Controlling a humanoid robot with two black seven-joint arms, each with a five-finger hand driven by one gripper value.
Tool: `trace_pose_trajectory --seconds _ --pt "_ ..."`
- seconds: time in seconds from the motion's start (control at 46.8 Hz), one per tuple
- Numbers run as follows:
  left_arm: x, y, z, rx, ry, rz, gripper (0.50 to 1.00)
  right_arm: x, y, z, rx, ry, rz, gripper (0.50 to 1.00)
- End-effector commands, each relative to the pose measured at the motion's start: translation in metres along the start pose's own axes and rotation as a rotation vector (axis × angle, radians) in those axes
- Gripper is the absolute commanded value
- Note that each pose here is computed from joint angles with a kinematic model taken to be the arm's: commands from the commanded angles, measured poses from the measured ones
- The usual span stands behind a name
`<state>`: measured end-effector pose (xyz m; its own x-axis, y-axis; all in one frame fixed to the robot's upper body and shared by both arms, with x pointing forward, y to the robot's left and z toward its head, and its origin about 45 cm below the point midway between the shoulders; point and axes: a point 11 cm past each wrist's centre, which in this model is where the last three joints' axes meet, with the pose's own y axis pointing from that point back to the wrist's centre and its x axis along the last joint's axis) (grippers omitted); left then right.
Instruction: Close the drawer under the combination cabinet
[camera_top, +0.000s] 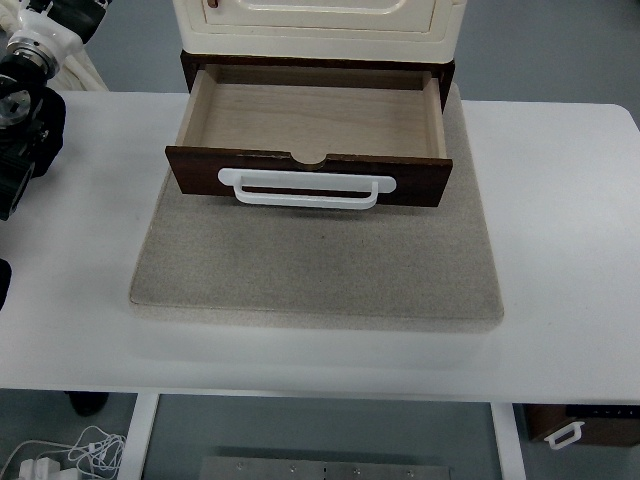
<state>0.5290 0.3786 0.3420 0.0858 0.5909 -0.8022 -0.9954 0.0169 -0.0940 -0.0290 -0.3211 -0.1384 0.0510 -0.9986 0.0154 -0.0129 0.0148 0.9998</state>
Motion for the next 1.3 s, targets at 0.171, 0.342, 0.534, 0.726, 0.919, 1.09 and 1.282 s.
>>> trace_pose_trajectory --seconds 0.171,0.342,0.534,0.726,0.919,1.09,1.282 --pt "0.0005 0.0001 0.0002 -0.001 0.000 0.002 0.999 0.0001 0.0000 0.0000 0.000 -0.001 0.001 0.952" --pt "0.0026 0.0007 0.0018 -0.004 -0.002 0.008 0.999 0.0001 0.0000 0.0000 0.000 -0.001 0.001 0.952" --pt "0.0018 -0.0003 0.0052 -0.012 0.003 0.014 0.999 -0.0001 0.0000 0.0000 0.000 -0.001 -0.001 0.952" --pt "0.0038 0.0005 0.0039 -0.007 -0.007 0.018 0.996 0.0001 0.0000 0.0000 0.000 -0.001 0.001 0.952" --pt "0.0030 0.0005 0.0024 -0.001 -0.016 0.011 0.999 0.0001 0.0000 0.0000 0.000 -0.001 0.001 0.952" --pt "0.0042 0.0010 0.0012 0.003 -0.020 0.013 0.996 0.0001 0.0000 0.0000 0.000 -0.001 0.001 0.952" --pt "0.0017 0.0002 -0.0025 0.013 -0.027 0.006 0.996 -0.0001 0.0000 0.0000 0.000 -0.001 -0.001 0.952"
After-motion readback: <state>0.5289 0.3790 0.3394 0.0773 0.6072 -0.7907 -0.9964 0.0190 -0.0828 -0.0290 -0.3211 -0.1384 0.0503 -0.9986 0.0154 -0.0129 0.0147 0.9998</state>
